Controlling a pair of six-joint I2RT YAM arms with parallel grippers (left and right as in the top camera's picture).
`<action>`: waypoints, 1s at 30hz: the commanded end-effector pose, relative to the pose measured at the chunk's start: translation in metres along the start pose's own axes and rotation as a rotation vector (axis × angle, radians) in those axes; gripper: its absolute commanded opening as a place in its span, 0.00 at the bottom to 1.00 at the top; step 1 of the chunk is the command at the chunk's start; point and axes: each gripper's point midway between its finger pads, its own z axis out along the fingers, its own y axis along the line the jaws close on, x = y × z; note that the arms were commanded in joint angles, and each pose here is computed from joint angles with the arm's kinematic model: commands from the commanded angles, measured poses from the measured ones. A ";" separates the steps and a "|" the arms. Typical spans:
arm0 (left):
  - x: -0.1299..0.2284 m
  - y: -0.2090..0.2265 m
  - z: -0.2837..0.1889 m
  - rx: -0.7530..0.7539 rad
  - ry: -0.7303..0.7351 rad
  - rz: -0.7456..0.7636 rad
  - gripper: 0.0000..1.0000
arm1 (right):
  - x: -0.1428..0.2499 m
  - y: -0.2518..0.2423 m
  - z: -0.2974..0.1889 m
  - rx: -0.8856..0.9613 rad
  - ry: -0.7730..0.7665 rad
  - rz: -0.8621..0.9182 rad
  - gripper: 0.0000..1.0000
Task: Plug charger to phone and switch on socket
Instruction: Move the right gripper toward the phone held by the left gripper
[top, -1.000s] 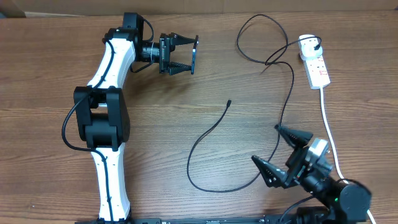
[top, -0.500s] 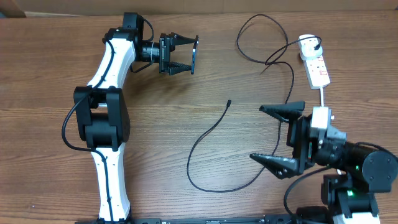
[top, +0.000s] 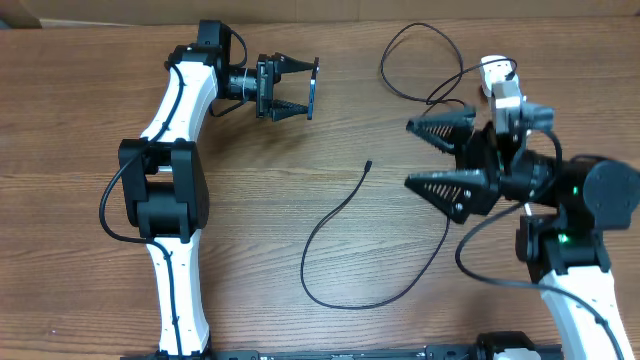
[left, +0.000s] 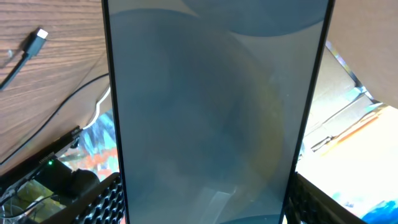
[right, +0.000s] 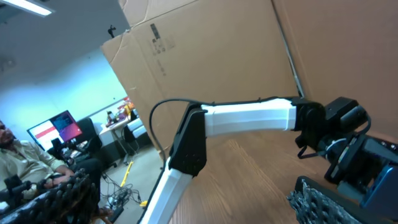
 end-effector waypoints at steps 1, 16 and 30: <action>0.025 -0.022 -0.002 0.014 0.011 0.102 0.62 | -0.015 -0.024 0.003 0.082 -0.067 0.065 1.00; 0.018 -0.019 -0.002 -0.008 -0.026 0.106 0.62 | -0.047 -0.059 0.004 0.198 -0.304 0.327 0.92; 0.019 -0.019 0.008 -0.023 -0.019 0.134 0.62 | 0.035 -0.142 0.015 1.010 0.003 0.403 0.99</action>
